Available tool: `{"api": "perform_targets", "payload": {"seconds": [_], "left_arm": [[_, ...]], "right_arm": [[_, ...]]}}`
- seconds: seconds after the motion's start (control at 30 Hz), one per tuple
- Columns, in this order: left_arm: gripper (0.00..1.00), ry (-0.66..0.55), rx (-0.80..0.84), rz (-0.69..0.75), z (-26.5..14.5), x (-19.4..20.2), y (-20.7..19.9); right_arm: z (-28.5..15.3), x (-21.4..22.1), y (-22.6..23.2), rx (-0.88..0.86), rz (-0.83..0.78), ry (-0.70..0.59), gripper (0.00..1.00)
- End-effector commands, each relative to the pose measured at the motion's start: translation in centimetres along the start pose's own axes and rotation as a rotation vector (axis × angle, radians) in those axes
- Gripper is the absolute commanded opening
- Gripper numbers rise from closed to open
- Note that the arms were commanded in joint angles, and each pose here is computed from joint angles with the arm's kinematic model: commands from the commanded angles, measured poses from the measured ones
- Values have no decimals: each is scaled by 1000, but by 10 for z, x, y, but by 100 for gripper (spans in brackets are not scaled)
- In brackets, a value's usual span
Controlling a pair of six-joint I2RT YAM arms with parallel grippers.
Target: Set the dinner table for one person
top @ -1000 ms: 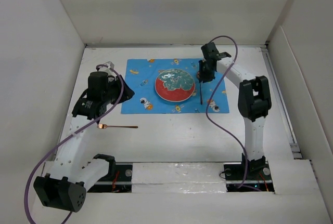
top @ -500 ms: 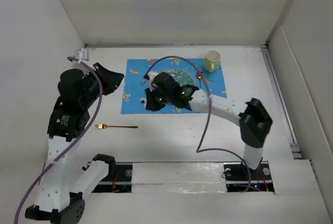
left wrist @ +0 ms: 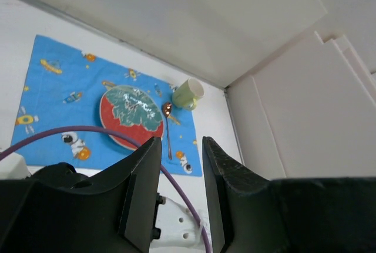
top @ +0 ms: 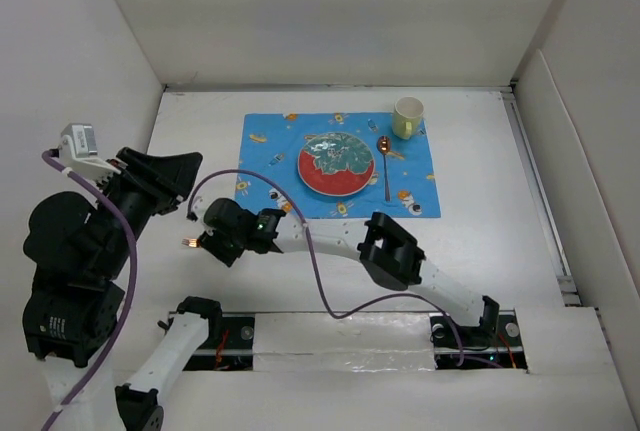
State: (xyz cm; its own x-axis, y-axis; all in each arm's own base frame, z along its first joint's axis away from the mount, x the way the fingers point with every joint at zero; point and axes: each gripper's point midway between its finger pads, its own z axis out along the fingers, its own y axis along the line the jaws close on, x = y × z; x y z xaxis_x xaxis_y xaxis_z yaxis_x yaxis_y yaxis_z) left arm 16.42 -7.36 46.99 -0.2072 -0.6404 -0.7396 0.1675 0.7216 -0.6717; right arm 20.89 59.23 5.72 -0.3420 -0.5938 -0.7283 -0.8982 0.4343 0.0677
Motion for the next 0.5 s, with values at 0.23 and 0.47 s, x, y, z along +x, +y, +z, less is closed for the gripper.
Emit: {"api": "perform_targets", "payload": {"seconds": [0.23,0.47], "left_arm": [[30,87,-64,47,5,17,17],[30,95,-69,81,5,20,21]], "right_arm": [[37,-1,-6,54,-156,-15,58],[53,24,6,10,-126,30,21]]}}
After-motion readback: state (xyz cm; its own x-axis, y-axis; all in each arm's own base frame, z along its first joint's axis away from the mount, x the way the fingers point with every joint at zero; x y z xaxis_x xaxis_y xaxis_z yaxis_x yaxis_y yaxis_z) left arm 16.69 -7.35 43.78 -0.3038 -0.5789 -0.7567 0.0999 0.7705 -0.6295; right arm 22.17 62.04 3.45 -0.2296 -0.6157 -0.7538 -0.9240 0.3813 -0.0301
